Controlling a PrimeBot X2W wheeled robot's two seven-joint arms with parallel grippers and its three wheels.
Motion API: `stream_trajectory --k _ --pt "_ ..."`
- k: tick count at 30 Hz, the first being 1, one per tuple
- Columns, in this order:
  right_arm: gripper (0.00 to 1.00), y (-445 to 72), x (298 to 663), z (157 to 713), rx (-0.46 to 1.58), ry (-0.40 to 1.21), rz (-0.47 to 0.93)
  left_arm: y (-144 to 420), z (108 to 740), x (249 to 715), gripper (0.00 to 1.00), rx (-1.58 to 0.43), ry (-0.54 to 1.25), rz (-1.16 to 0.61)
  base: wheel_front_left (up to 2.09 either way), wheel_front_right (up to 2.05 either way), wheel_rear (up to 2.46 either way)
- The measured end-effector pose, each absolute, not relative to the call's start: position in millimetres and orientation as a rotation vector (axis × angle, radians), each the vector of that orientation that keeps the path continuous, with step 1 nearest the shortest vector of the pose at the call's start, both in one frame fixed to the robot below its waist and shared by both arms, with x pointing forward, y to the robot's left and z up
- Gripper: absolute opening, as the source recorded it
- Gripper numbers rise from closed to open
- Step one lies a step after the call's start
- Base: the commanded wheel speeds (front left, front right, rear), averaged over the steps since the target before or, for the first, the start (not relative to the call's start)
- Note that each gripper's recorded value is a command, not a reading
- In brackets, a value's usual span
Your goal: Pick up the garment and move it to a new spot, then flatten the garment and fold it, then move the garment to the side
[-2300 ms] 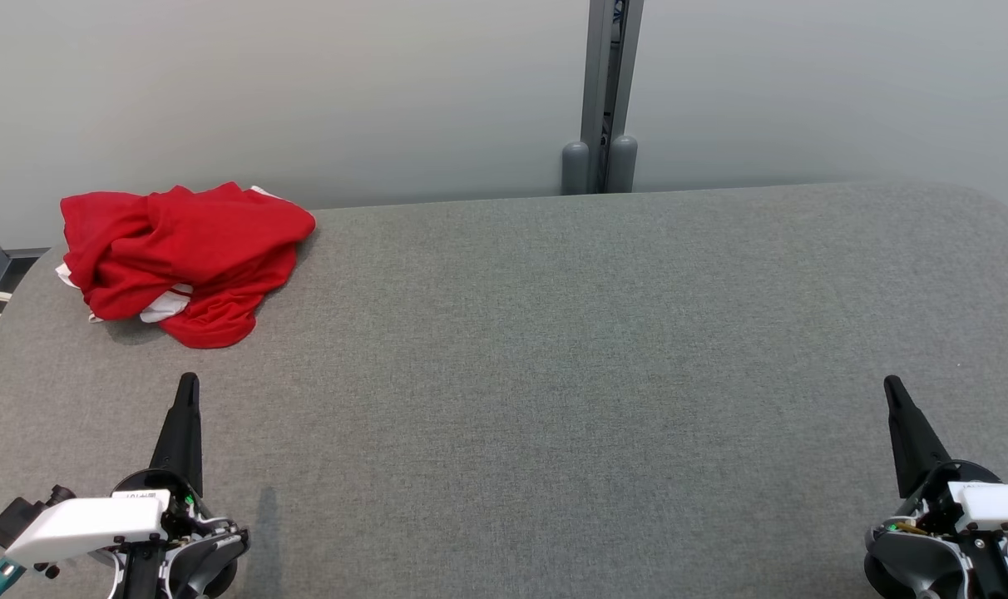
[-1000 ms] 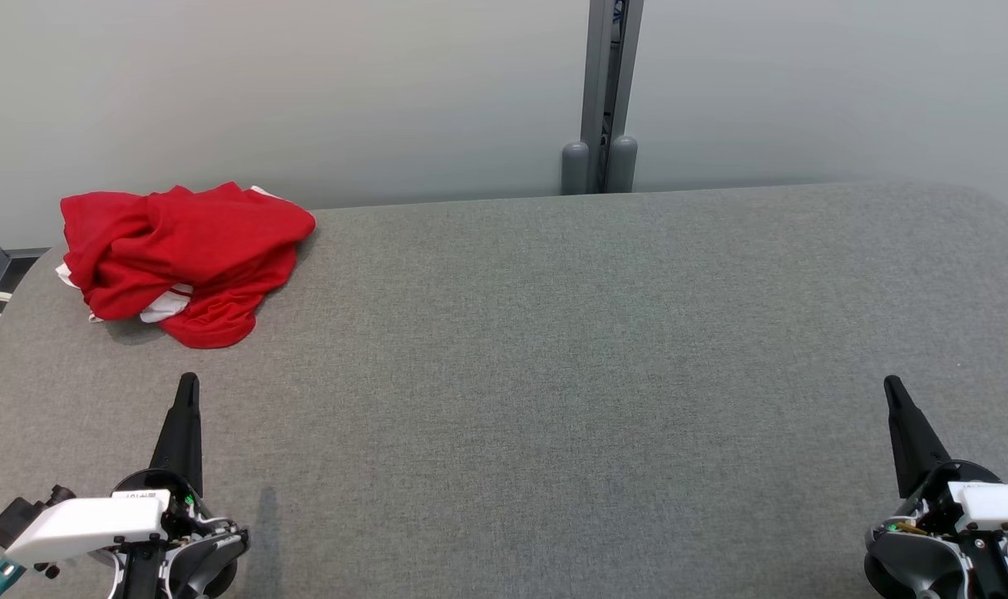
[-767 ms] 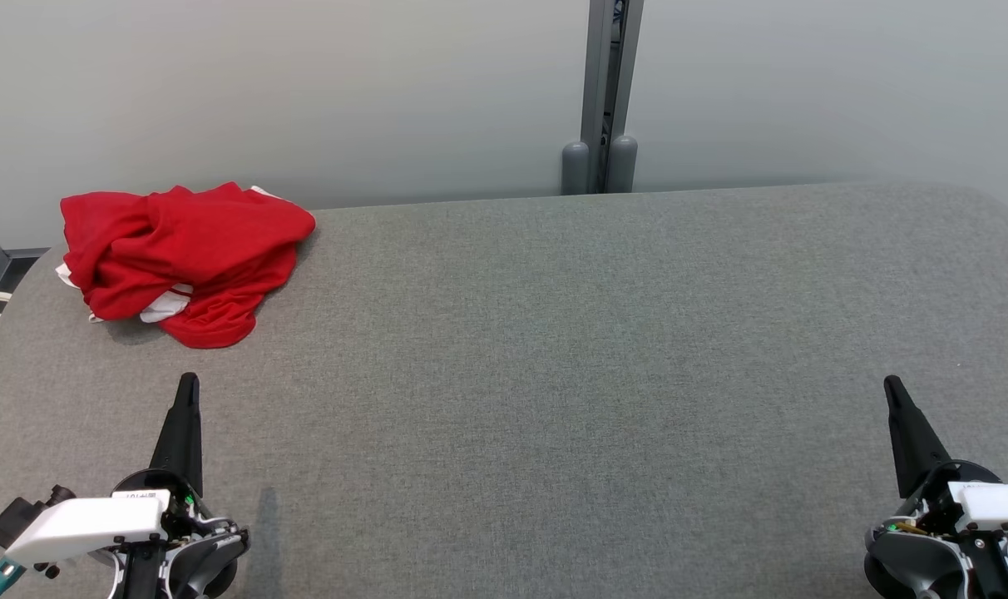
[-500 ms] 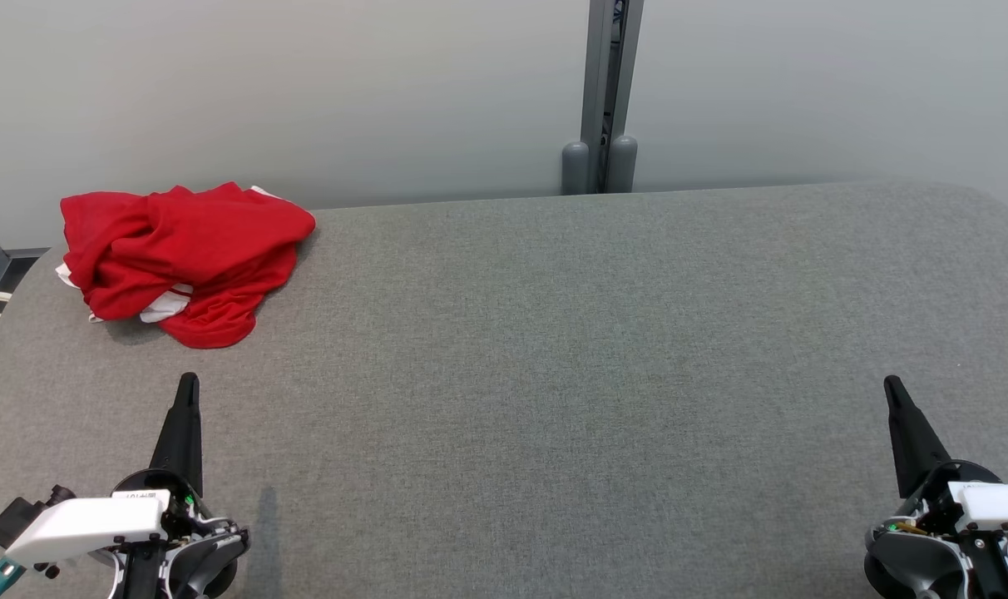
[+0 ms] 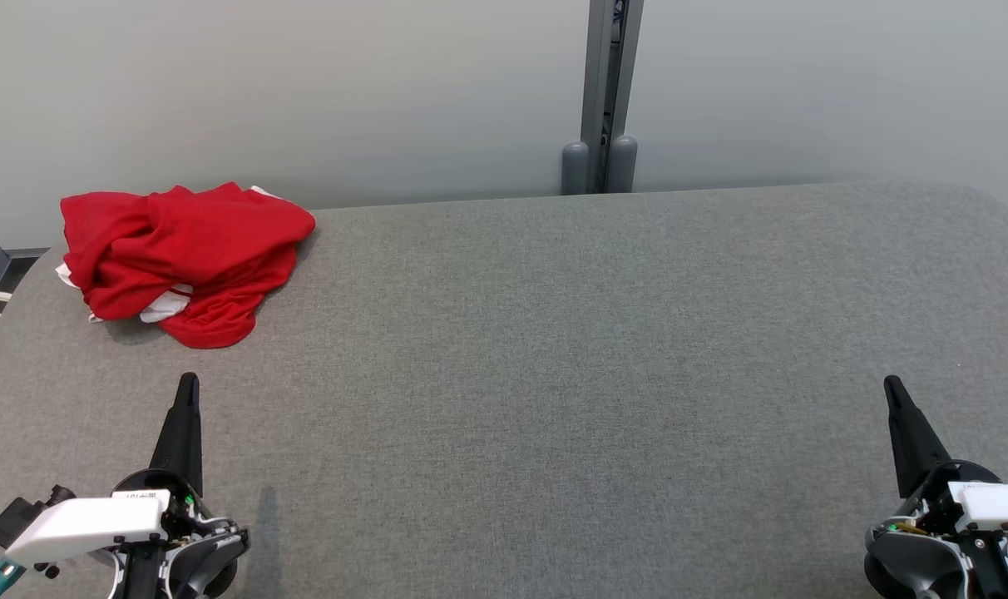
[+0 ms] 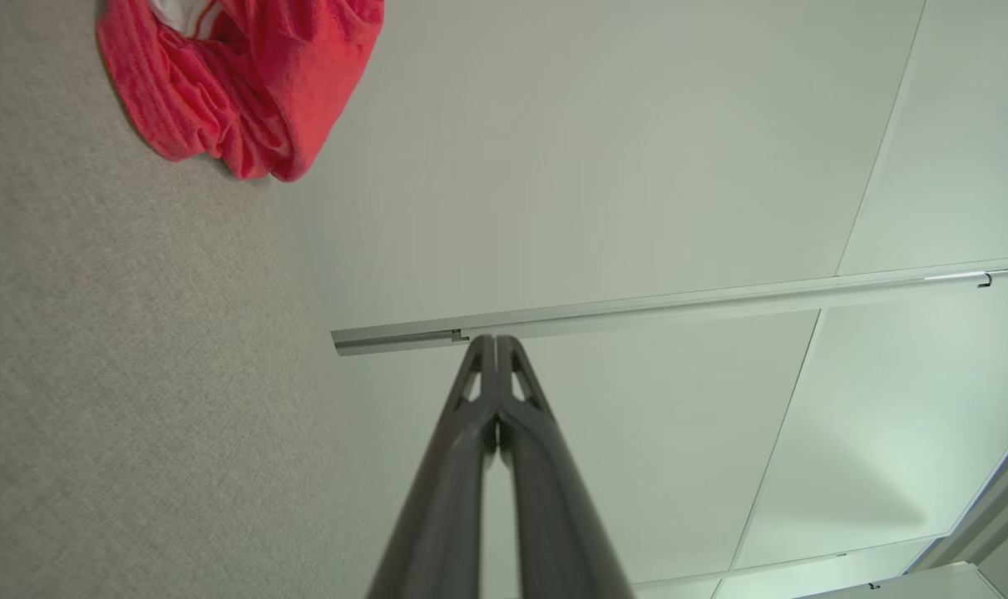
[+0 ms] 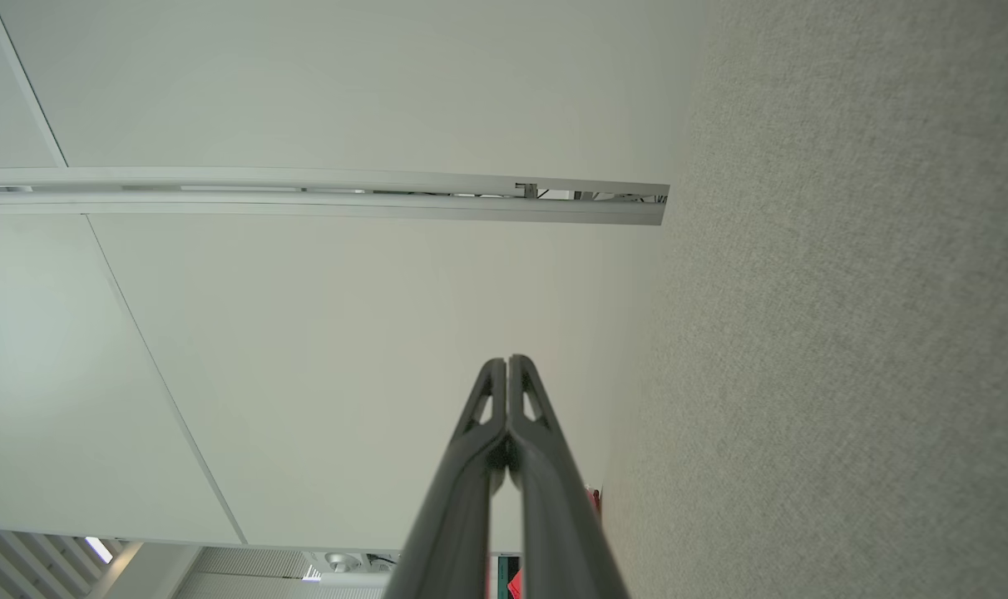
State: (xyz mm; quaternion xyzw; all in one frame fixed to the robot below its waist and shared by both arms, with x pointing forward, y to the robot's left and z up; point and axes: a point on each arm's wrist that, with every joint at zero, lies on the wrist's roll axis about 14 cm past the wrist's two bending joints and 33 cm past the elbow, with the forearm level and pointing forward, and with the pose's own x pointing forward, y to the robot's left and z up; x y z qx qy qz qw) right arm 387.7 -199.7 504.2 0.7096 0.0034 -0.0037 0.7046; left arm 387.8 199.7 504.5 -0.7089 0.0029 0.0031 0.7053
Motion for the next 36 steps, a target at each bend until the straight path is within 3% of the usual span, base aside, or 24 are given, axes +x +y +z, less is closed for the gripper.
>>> stream_trajectory --k 36 --pt "0.00 -199.7 387.7 504.2 1.578 0.007 -0.008 199.7 504.5 387.8 0.00 -1.576 0.006 0.007 0.00 0.00 0.00"
